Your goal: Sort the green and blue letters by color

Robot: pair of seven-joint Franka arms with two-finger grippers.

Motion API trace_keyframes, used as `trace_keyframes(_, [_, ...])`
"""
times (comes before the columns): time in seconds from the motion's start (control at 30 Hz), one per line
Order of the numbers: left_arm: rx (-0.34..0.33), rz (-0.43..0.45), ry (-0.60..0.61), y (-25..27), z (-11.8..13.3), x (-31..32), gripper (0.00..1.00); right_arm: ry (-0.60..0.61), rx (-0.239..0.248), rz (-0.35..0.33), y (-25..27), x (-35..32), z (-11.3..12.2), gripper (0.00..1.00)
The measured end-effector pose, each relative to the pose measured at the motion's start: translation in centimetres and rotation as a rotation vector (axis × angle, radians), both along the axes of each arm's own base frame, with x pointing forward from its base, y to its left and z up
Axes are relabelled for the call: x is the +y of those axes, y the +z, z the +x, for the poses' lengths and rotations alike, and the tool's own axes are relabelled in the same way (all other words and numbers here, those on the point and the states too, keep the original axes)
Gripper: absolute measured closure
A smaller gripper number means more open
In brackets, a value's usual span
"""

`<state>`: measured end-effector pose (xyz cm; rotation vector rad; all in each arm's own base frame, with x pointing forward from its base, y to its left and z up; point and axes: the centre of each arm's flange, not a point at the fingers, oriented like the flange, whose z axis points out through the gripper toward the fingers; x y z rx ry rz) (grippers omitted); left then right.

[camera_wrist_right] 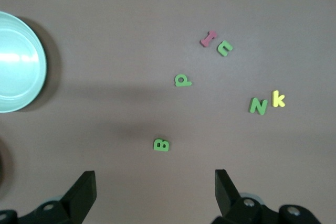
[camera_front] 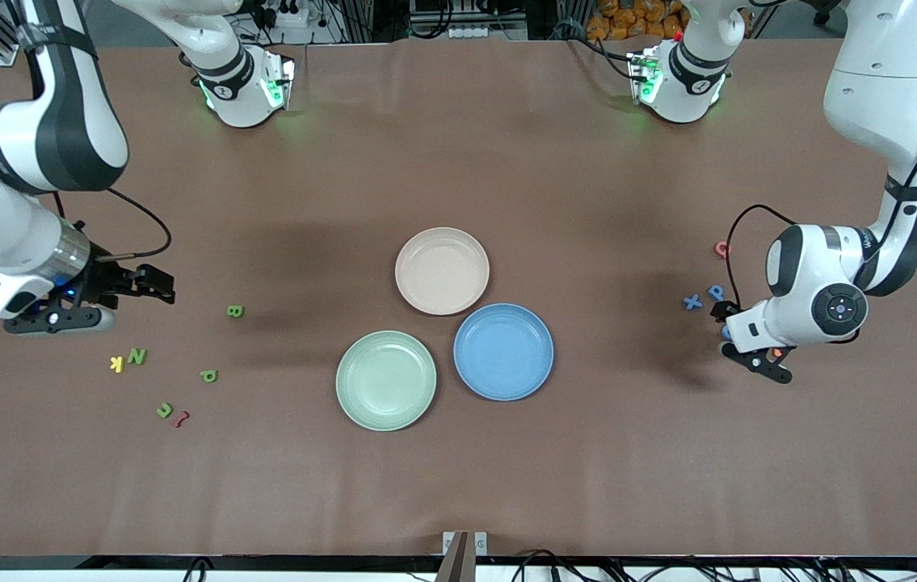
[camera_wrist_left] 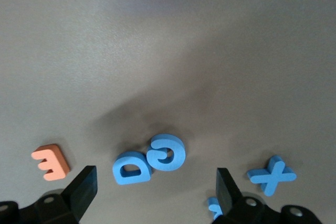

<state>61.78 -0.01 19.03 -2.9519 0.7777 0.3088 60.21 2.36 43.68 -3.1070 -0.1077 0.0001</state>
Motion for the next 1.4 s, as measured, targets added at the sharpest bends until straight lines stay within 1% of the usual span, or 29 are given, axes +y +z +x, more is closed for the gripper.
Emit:
trace_keyframes(0.17, [0.007, -0.002, 0.001, -0.9, -0.1, 0.1, 0.00, -0.001, 0.011, 0.004, -2.5, 0.0, 0.4, 0.00])
trace_keyframes(0.47, [-0.011, -0.009, 0.012, -1.9, -0.2, 0.8, 0.00, -0.019, -0.008, 0.014, -8.3, -1.0, 2.0, 0.00])
trace_keyframes(0.63, [-0.013, -0.018, 0.027, -1.9, -0.2, 1.0, 0.00, -0.024, -0.011, 0.019, -11.6, -1.5, 2.7, 0.03])
trace_keyframes(0.77, [-0.014, -0.022, 0.033, -1.9, -0.2, 1.0, 0.00, -0.011, -0.019, 0.008, -13.7, -1.6, 3.2, 0.04])
trace_keyframes(0.8, [-0.015, -0.023, 0.034, -1.9, -0.2, 1.0, 0.07, -0.006, -0.021, 0.003, -14.2, -1.7, 3.2, 0.05])
trace_keyframes(0.83, [-0.016, -0.023, 0.036, -1.9, -0.2, 1.0, 0.07, -0.002, -0.023, 0.000, -14.6, -1.7, 3.3, 0.06])
trace_keyframes(0.87, [-0.016, -0.025, 0.041, -1.9, -0.2, 0.9, 0.11, 0.001, -0.027, -0.003, -14.9, -1.7, 3.4, 0.06])
trace_keyframes(0.9, [-0.017, -0.028, 0.049, -1.9, -0.2, 0.9, 0.21, 0.003, -0.031, -0.004, -15.3, -1.7, 3.5, 0.06])
trace_keyframes(1.0, [-0.023, -0.031, 0.083, -1.8, -0.2, 0.9, 0.36, 0.009, -0.040, -0.010, -16.4, -1.8, 3.7, 0.06])
trace_keyframes(1.03, [-0.026, -0.029, 0.095, -1.7, -0.1, 0.9, 0.38, 0.012, -0.044, -0.012, -16.7, -1.8, 3.7, 0.06])
trace_keyframes(1.17, [-0.033, -0.026, 0.131, -1.5, -0.1, 0.6, 0.56, 0.022, -0.058, -0.021, -18.2, -2.0, 4.0, 0.07])
trace_keyframes(1.2, [-0.034, -0.025, 0.135, -1.4, 0.0, 0.5, 0.65, 0.023, -0.060, -0.021, -18.5, -2.0, 4.0, 0.09])
trace_keyframes(1.4, [-0.035, -0.023, 0.150, -1.4, 0.0, 0.4, 0.65, 0.023, -0.059, -0.022, -20.7, -2.4, 4.2, 0.11])
